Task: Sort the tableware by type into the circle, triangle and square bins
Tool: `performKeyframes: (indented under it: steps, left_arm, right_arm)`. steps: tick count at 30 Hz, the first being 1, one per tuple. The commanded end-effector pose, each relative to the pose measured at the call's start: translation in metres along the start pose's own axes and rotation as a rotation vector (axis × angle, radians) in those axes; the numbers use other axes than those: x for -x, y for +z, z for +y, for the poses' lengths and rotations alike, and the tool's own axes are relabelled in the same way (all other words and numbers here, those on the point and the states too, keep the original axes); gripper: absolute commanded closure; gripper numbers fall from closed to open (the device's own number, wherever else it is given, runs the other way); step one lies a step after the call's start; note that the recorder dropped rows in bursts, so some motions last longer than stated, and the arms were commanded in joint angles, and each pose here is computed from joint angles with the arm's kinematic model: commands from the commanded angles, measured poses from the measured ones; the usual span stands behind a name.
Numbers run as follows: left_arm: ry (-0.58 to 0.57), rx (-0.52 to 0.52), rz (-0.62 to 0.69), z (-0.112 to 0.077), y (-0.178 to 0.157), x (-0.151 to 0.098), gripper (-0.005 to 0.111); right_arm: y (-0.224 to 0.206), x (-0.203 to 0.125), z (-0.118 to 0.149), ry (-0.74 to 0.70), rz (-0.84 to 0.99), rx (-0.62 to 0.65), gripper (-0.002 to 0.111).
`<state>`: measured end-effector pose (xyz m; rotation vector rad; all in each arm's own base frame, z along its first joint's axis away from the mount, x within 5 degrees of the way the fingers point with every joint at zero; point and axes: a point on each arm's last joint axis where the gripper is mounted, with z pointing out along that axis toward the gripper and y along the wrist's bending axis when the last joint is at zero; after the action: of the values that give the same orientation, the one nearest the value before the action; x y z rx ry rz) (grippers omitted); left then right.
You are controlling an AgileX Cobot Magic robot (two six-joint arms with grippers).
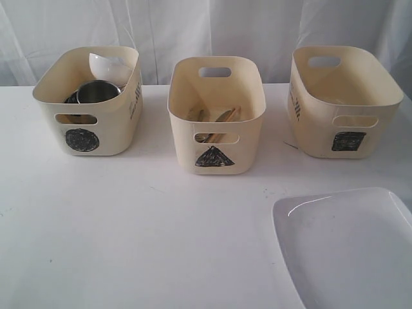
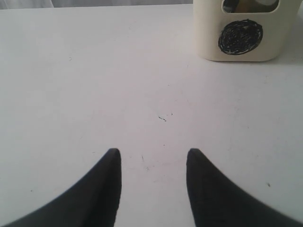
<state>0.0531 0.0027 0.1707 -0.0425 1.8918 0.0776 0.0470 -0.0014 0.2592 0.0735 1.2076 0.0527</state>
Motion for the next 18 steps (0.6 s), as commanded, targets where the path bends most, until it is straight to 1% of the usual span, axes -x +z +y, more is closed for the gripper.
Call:
performKeyframes:
  steps: [1,3,6,9,15,16,17,18]
  left_arm:
    - [-0.011,0.002,0.001,0.0000,0.0000,-0.0009,0.058]
    - [-0.011,0.002,0.001,0.0000,0.0000,-0.0009,0.058]
    - [-0.011,0.002,0.001,0.0000,0.0000,-0.0009,0.058]
    - [-0.011,0.002,0.001,0.0000,0.0000,-0.0009,0.058]
    - [-0.011,0.002,0.001,0.0000,0.0000,-0.0009,0.058]
    - [-0.011,0.002,0.001,0.0000,0.0000,-0.0009,0.058]
    - [-0.011,0.002,0.001,0.0000,0.0000,-0.0009,0.058]
    - [-0.011,0.002,0.001,0.0000,0.0000,-0.0009,0.058]
  right_arm:
    - [0.0000,0.0175,0.0016,0.074,-0.101,0.013,0.108]
    - [-0.0001,0.0181,0.0017,0.105,-0.108,0.016,0.108]
    - [-0.0003,0.0201,0.0018,0.110,-0.130,0.019,0.108]
    - [-0.0003,0.0201,0.0018,0.160,-0.129,0.023,0.108]
    - [-0.0004,0.0214,0.0020,0.164,-0.136,0.024,0.108]
    - [0.0000,0.0207,0.0019,0.164,-0.113,0.020,0.108]
    - [0.0010,0.0205,0.0019,0.162,-0.015,0.003,0.108]
    - [0.0013,0.0205,0.0019,0.153,0.035,-0.006,0.108]
